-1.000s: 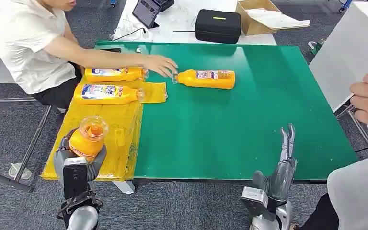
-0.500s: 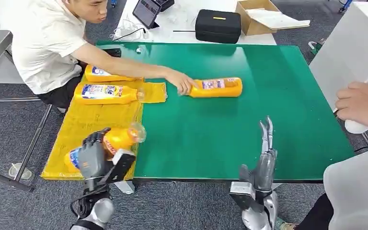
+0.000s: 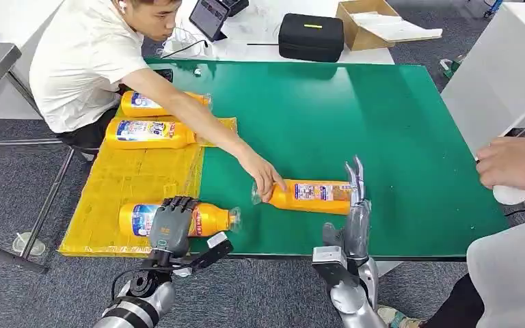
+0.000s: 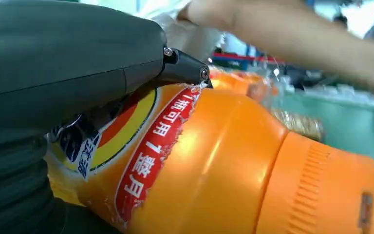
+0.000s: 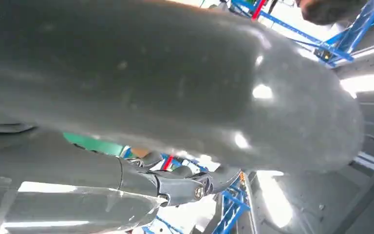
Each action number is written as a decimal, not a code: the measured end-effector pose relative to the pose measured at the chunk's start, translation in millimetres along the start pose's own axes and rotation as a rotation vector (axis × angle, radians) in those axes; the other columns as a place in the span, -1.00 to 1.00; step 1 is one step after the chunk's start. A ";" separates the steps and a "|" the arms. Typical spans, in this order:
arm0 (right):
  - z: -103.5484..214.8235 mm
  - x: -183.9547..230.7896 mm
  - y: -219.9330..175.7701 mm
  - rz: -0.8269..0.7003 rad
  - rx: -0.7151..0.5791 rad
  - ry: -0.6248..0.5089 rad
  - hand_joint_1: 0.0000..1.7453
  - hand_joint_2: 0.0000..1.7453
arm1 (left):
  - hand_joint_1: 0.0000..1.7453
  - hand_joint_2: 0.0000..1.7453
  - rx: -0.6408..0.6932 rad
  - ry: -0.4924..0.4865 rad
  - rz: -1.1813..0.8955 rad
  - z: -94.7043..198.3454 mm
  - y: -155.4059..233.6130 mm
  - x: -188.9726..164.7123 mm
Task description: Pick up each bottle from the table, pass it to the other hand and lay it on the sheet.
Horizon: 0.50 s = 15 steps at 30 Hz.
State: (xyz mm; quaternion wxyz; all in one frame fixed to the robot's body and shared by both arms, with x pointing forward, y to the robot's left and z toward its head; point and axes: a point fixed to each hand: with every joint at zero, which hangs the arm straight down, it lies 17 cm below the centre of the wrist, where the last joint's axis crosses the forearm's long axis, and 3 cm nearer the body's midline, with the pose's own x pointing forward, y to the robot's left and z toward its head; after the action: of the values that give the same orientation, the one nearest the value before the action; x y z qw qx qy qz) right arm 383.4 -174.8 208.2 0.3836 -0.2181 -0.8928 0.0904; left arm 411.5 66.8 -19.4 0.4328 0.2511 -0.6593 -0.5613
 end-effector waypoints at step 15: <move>3.2 -7.1 15.3 -0.005 0.050 0.005 -1.00 1.00 | -1.00 1.00 -0.168 0.005 0.039 -5.9 -18.6 -14.1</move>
State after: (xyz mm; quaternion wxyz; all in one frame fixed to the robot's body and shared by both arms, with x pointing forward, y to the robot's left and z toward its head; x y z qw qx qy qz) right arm 390.3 -164.4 196.4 0.3913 -0.2065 -0.8899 0.1110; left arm 420.6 70.7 -41.4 0.4648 0.2023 -0.6137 -0.6053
